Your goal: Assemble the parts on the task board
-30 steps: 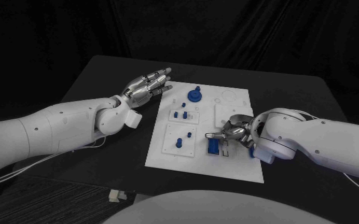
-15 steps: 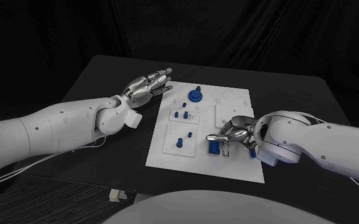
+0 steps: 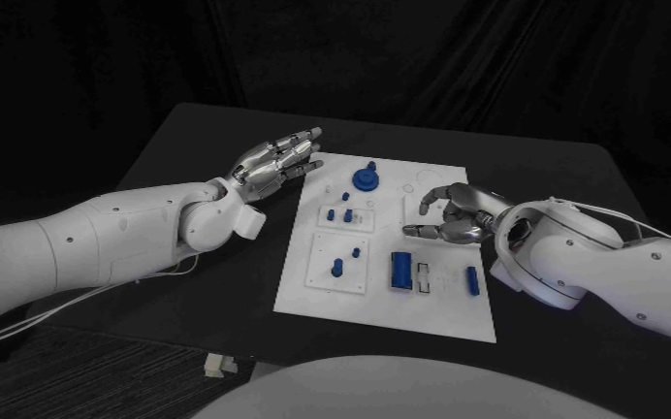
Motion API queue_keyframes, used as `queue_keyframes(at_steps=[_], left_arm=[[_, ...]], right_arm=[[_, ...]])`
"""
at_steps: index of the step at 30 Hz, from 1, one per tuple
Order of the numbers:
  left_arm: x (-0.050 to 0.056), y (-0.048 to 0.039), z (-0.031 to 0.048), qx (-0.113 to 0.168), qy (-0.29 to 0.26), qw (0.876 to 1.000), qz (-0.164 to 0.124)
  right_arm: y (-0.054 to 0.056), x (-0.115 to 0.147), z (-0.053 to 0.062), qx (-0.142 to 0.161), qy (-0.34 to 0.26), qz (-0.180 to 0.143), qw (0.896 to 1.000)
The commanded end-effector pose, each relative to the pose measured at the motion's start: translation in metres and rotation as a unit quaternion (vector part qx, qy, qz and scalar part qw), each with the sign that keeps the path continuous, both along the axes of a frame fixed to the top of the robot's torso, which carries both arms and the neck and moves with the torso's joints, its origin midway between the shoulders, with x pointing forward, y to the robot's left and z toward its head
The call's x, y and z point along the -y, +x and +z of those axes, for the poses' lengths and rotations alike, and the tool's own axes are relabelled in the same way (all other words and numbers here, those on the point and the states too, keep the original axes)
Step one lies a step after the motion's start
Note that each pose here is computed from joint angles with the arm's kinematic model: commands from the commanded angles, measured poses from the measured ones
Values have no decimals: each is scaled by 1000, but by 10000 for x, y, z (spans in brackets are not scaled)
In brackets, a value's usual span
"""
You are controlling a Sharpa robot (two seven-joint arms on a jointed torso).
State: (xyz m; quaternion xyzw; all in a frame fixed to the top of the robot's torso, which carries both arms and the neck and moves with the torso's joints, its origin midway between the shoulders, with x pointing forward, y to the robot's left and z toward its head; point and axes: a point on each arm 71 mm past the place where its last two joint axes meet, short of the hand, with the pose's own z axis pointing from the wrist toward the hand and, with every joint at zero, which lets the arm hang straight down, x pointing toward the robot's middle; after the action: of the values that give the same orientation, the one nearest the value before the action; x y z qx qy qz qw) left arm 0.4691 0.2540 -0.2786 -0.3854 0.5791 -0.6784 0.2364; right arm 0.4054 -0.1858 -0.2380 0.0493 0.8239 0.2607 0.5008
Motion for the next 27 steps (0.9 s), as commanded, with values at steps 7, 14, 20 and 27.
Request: queue_keyframes(at_steps=[7, 14, 20, 27], left_arm=[[11, -7, 8, 3, -8, 1000, -3], [11, -6, 8, 3, -8, 1000, -4], [14, -7, 8, 3, -9, 1000, -4], [14, -8, 7, 3, -9, 1000, -4]], right_arm=[[-202, -150, 124, 152, -5, 120, 981], [-349, -181, -8, 149, -18, 146, 978], [-448, -193, -159, 137, -36, 156, 978], [-502, -186, -278, 129, -56, 153, 978]])
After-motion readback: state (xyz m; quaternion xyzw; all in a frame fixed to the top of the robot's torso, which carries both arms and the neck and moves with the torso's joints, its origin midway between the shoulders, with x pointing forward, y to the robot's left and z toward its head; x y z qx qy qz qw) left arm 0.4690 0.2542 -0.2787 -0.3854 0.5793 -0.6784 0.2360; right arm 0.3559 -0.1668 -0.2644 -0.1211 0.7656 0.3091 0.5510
